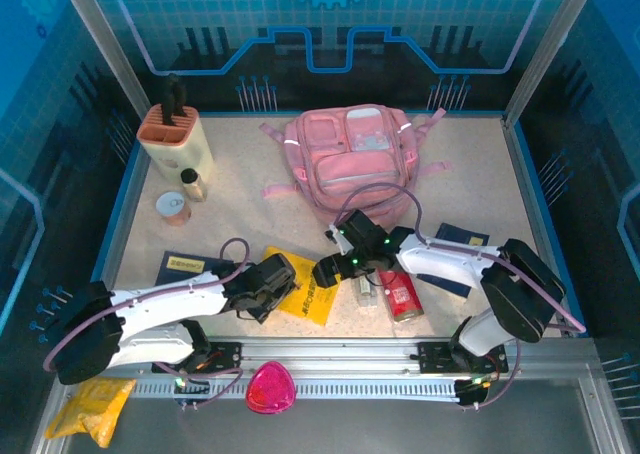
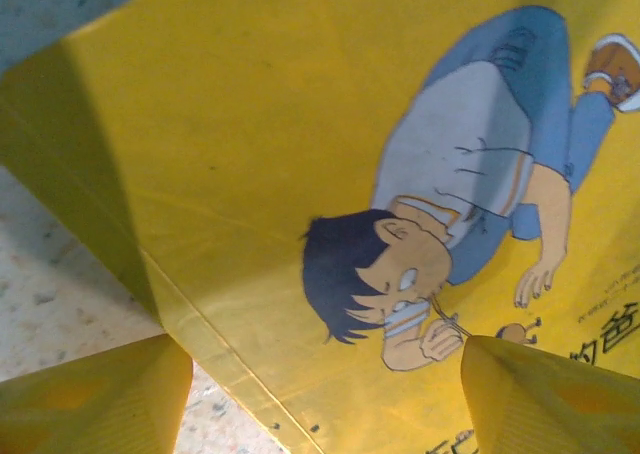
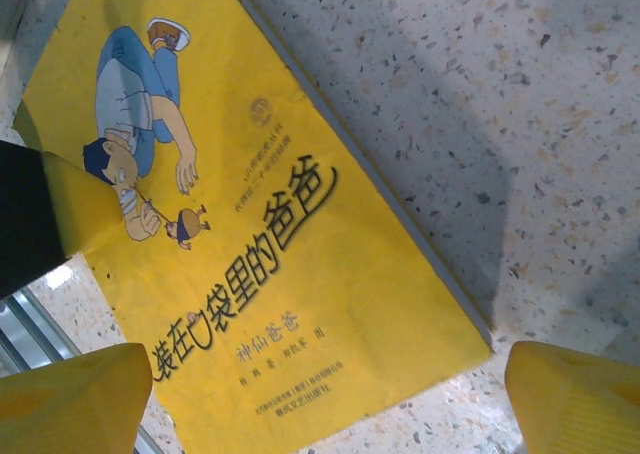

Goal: Pack the student bag

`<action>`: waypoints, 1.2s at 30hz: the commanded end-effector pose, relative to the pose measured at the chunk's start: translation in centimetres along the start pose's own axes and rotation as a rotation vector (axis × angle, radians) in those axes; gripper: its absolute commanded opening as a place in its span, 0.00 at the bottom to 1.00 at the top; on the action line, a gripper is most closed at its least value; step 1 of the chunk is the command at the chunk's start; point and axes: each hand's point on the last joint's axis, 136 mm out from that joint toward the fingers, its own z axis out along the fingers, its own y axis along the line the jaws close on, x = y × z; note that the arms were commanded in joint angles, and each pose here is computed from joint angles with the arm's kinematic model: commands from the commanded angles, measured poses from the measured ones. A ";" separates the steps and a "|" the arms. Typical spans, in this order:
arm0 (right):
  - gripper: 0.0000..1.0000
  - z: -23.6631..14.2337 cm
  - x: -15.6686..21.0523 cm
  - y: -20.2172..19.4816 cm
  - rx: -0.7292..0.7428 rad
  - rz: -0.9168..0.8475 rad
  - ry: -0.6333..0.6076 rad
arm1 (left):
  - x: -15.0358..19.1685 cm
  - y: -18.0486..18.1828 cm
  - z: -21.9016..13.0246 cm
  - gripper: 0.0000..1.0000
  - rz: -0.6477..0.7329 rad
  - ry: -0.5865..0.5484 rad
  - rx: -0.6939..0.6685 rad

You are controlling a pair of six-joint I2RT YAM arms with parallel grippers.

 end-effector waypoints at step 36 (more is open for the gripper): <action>0.85 3.9 -1.9 1.5 0.087 0.144 0.226 | -3.3 -3.6 1.3 0.59 0.164 0.071 0.139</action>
